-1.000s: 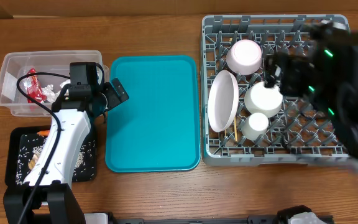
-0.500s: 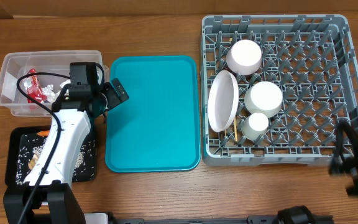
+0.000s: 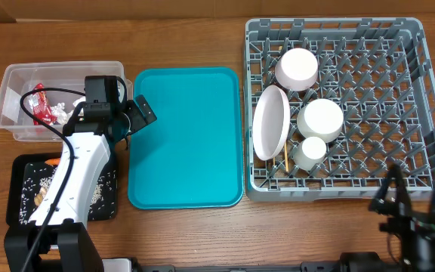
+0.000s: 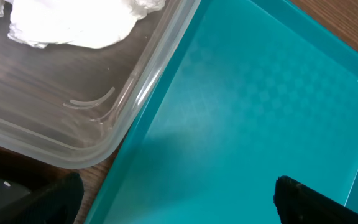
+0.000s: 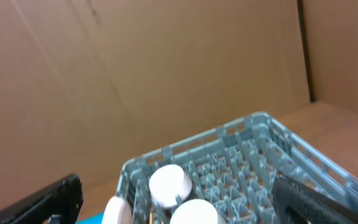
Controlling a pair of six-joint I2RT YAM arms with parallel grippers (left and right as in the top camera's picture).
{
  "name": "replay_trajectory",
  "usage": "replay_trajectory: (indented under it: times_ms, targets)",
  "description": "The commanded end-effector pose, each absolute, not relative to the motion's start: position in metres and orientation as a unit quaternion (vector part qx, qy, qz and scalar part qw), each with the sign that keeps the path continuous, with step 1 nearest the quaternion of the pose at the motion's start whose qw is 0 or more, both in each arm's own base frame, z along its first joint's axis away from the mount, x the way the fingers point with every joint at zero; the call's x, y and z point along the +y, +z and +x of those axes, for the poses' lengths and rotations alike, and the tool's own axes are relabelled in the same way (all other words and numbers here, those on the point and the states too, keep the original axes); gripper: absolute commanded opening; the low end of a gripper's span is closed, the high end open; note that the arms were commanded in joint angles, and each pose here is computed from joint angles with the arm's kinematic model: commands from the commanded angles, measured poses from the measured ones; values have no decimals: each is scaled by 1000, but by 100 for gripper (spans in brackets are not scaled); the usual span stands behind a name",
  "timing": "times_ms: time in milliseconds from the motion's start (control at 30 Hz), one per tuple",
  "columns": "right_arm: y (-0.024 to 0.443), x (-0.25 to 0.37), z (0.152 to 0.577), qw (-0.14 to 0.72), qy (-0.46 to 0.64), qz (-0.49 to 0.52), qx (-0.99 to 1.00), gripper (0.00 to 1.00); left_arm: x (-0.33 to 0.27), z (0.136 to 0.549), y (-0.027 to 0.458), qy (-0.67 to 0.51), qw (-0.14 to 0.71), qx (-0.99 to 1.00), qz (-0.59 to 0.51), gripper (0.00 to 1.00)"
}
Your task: Sort waste into correct bins and load items into the dishwasher
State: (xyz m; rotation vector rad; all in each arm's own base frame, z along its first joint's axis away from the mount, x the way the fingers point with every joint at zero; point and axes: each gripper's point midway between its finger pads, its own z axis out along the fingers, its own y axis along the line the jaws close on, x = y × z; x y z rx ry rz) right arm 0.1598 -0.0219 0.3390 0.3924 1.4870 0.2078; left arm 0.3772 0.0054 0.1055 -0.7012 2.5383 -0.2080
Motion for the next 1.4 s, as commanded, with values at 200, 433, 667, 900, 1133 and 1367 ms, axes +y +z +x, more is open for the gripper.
replay_trajectory:
  times_ms: [200,433,667,900,1133,1367]
  targets:
    - [290,-13,208,731,185,209,622,100,6,383,112,-72,257,931,-247,100]
    - [253,-8,233,749,201,190,602,100,6,383,112,-72,257,931,-247,100]
    - [246,-2,235,758,148,128,622,100,6,383,112,-72,257,931,-247,100]
    - [209,-2,244,740,118,111,653,100,6,383,112,-72,257,931,-247,100]
    - [187,0,246,718,87,80,686,100,6,383,112,-72,257,931,-247,100]
    - [169,2,247,696,55,49,714,100,6,383,112,-72,257,931,-247,100]
